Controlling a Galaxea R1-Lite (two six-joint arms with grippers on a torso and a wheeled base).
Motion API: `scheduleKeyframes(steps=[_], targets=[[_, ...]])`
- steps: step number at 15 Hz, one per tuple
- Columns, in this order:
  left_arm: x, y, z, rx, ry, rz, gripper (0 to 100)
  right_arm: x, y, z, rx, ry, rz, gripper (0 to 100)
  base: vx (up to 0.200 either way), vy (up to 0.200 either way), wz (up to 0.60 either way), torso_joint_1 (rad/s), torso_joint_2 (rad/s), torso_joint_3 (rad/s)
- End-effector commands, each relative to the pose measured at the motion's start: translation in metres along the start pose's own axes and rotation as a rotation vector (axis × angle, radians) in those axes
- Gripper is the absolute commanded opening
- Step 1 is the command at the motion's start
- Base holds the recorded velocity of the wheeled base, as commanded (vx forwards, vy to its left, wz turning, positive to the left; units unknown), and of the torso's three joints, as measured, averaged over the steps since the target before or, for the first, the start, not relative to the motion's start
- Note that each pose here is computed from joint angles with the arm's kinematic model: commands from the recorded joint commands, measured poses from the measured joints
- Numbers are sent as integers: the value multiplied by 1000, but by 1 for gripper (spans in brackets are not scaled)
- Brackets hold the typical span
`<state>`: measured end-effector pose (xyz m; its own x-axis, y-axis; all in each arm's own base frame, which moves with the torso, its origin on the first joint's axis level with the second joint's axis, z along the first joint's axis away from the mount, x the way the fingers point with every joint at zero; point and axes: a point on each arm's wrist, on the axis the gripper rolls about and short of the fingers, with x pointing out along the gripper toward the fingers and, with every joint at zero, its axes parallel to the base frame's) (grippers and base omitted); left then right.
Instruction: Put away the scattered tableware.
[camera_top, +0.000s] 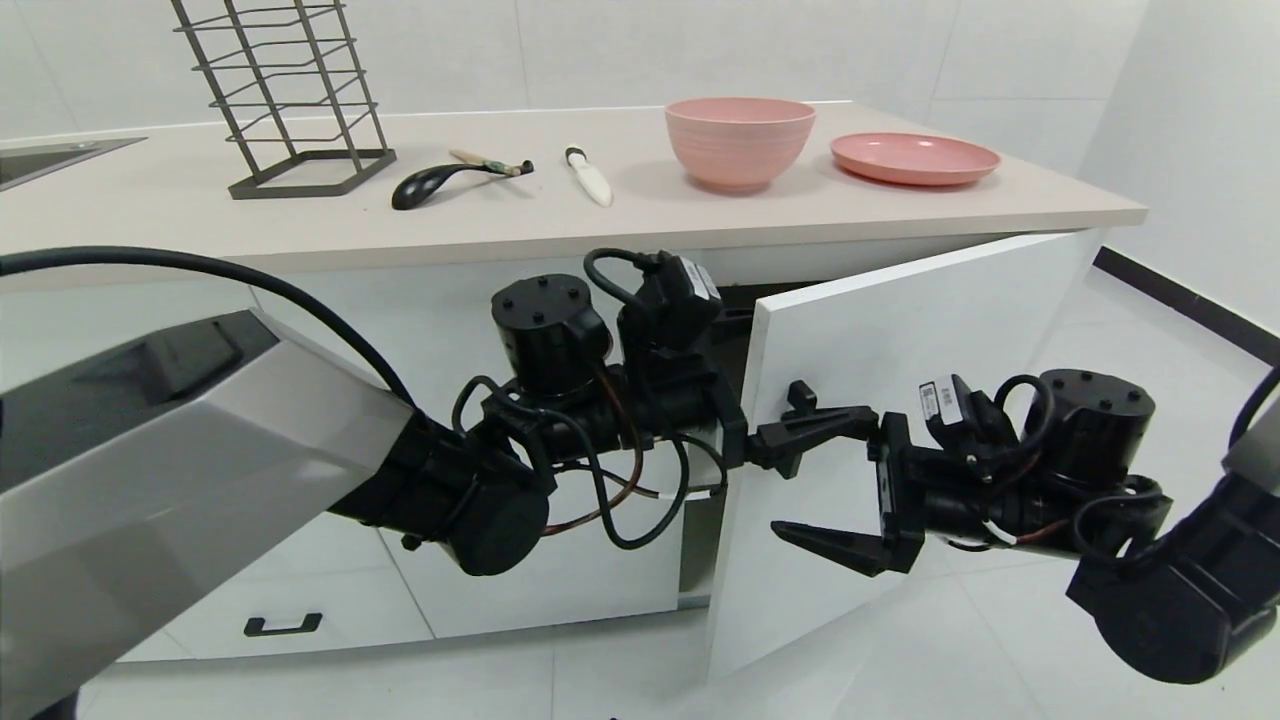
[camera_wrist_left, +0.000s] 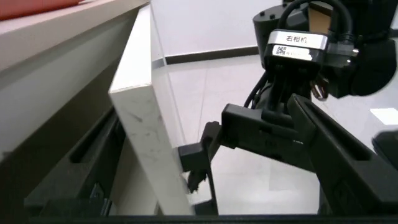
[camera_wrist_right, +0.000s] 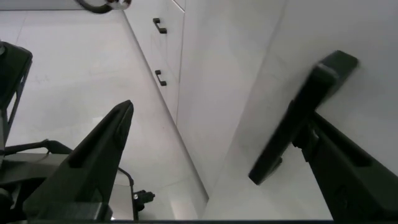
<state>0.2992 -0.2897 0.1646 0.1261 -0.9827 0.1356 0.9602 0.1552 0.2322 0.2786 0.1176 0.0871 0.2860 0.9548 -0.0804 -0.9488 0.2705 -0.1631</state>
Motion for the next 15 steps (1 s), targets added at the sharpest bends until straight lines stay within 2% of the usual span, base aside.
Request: scheduleKeyframes(steps=[1,3,7,10,11,12,15], targets=[[12,-10,-6,-20,-1,-29,100,-5,-5,-5,13,14,-31,100,0,0,0,0,0,0],[20,-17,-2,-26,-37,-40,100,-16,-17,-15,31,32,-85,100,0,0,0,0,0,0],[20,-16,1,-40,-59,-36,100,-41,-41,-29,50,55,-194,100,0,0,0,0,0,0],[21,-15,-4,-77,-47,15,100,-47,-36,-22,31,59,-211,100,0,0,0,0,0,0],[21,-11,-8,-105,-42,66,100,-54,-24,-6,9,47,-217,100,0,0,0,0,0,0],[21,-6,-12,-115,-40,99,100,-62,-11,7,-8,39,-229,100,0,0,0,0,0,0],[21,-2,-16,-127,-35,140,100,-93,39,46,-82,7,-290,100,0,0,0,0,0,0]])
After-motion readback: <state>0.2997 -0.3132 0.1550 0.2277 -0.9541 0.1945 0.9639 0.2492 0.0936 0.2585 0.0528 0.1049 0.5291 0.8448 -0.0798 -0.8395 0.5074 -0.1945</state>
